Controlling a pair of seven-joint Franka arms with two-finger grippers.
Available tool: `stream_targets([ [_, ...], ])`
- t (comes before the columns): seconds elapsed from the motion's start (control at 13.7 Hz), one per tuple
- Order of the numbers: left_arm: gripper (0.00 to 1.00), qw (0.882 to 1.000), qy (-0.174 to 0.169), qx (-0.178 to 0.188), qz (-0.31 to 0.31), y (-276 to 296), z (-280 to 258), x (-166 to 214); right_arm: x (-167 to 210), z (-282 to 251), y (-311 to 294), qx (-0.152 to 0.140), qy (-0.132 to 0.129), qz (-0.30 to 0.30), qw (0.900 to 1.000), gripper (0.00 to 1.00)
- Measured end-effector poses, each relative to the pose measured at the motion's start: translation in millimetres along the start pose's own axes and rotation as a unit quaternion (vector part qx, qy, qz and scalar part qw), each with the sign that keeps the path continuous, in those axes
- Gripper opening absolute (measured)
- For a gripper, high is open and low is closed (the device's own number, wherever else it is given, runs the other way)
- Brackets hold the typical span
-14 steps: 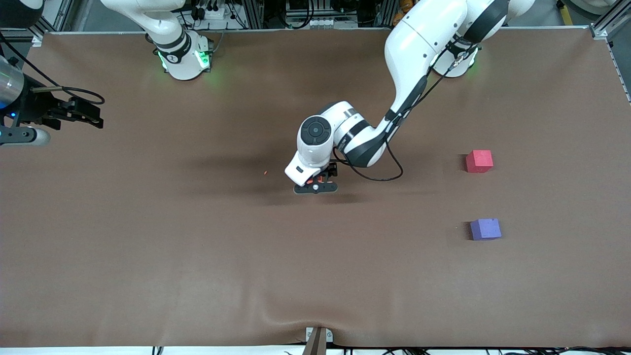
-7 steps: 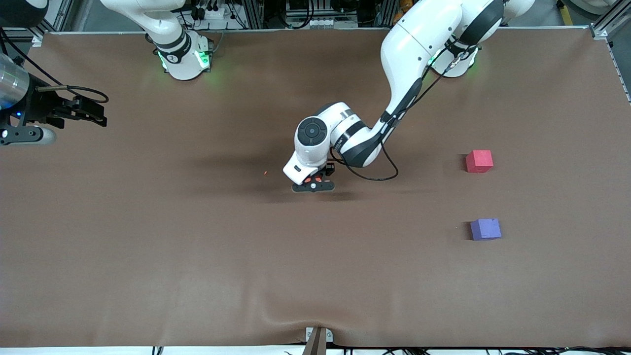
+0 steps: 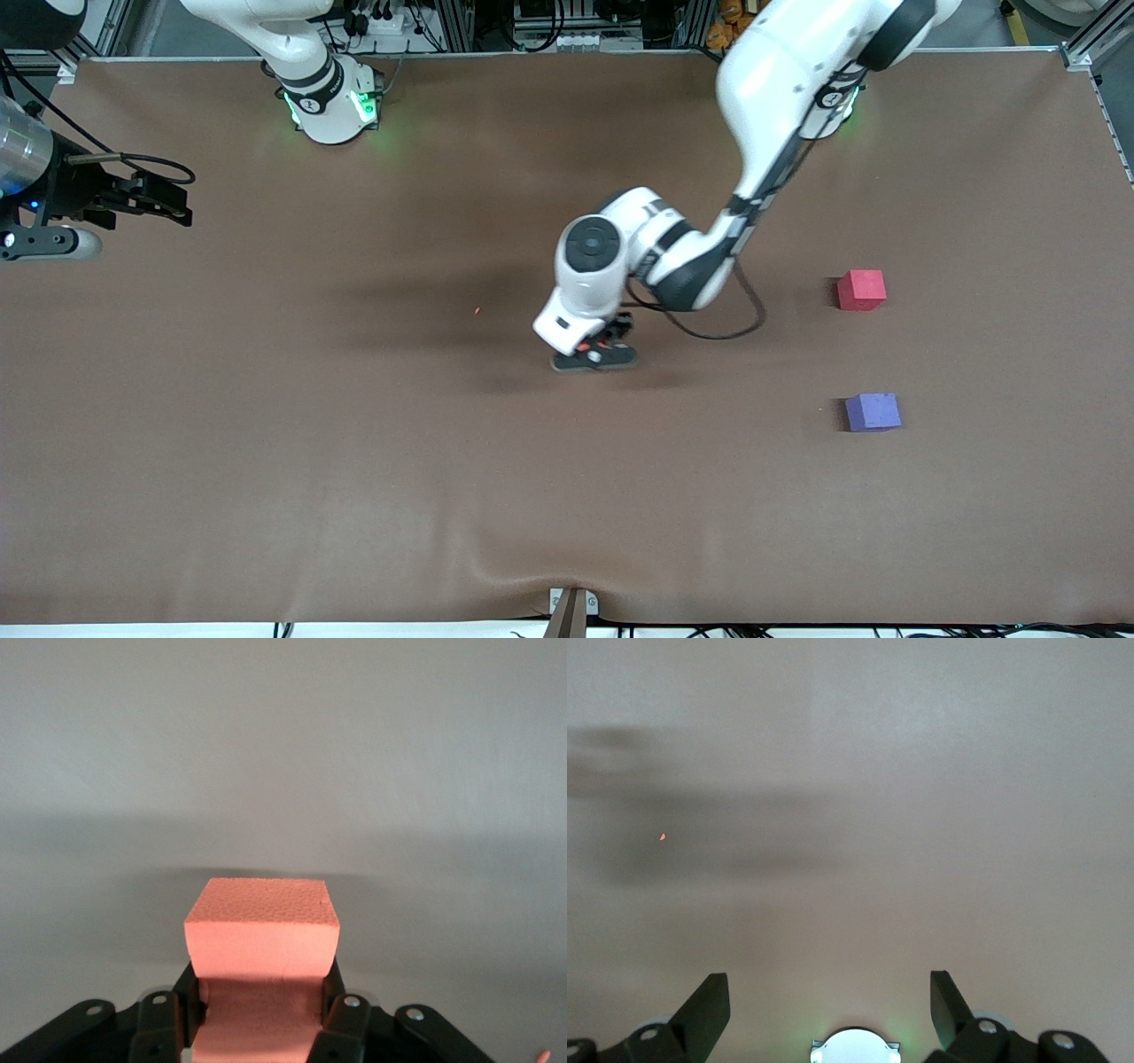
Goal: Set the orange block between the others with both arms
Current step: 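Carry the orange cube with the left gripper between pink and purple cubes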
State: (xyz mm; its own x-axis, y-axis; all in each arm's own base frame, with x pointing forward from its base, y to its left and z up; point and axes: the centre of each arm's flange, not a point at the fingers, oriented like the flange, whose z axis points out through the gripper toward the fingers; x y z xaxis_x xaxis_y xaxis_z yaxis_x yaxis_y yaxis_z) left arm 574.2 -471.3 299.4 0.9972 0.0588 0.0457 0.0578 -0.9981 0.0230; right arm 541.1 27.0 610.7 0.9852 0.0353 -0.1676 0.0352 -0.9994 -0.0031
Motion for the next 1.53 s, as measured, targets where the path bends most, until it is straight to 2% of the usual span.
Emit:
stream_targets([
  [0.29,0.49,1.000,0.006,0.018,0.009,-103,-71,68,0,0,0,0.000,-0.001,0.000,1.000,1.00],
  [0.66,0.49,0.998,-0.017,0.044,0.043,-240,-118,109,0,1,0,0.000,-0.001,0.000,1.000,1.00],
  [1.02,0.49,0.996,-0.057,0.062,0.035,-350,-101,101,0,1,0,0.000,-0.001,0.000,1.000,1.00],
  [1.31,0.49,0.997,-0.051,0.057,0.034,-414,-69,82,0,1,1,0.000,-0.002,0.001,1.000,1.00],
  [1.53,0.49,0.998,-0.043,0.040,0.024,-433,-32,56,0,1,1,0.000,-0.003,0.001,1.000,1.00],
])
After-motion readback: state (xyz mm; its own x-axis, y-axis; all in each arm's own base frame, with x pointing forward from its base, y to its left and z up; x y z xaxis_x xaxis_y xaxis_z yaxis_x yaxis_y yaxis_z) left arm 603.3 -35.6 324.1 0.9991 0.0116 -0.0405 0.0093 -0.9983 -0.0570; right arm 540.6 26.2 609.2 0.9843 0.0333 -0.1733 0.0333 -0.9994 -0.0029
